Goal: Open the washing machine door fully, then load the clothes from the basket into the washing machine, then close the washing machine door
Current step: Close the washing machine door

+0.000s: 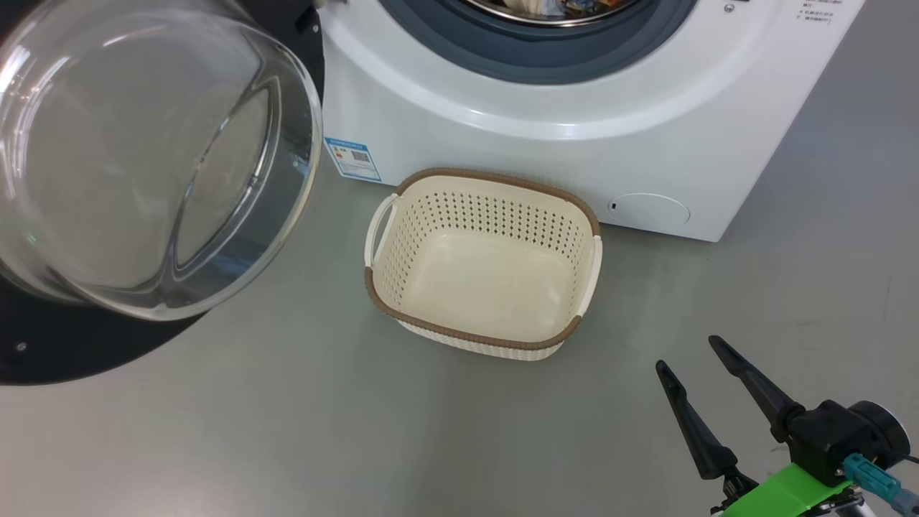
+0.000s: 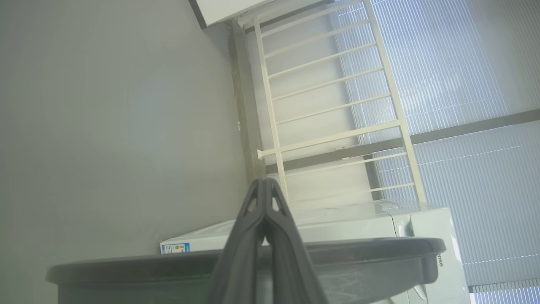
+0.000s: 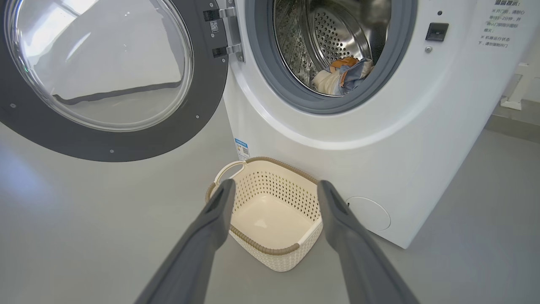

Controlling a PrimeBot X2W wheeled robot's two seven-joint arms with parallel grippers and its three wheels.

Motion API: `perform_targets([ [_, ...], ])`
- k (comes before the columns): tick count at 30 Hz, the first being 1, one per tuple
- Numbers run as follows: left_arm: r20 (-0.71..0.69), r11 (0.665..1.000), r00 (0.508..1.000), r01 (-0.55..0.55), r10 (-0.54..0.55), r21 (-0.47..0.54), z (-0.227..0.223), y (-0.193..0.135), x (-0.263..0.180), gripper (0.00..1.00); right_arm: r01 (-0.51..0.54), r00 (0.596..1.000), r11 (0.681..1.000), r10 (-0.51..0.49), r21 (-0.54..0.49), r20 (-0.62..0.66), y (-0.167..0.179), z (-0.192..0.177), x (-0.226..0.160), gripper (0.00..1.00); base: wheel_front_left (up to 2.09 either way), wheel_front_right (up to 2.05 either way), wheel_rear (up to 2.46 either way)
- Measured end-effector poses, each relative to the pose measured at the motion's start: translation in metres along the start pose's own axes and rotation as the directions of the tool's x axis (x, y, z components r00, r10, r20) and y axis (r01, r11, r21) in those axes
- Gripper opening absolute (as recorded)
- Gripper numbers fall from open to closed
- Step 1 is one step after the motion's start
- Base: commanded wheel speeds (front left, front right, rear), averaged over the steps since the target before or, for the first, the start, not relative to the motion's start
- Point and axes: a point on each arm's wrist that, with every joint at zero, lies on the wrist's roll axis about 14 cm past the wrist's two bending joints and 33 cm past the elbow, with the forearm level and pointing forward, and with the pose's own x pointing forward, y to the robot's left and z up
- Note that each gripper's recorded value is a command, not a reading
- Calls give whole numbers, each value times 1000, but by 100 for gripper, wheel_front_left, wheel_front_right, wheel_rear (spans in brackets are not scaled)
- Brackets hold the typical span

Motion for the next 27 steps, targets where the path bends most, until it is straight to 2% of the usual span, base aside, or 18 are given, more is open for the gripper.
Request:
perform_targets([
  [20, -183, 999, 983, -27, 33, 37, -33, 5, 2, 0, -10, 999, 1000, 10, -6, -40, -5, -11, 2, 100, 0, 0, 0],
  [27, -254, 1000, 967, -5, 5, 2, -40, 0, -6, 0, -22, 999, 1000, 22, -6, -24, -3, -7, 9, 100, 0, 0, 0],
])
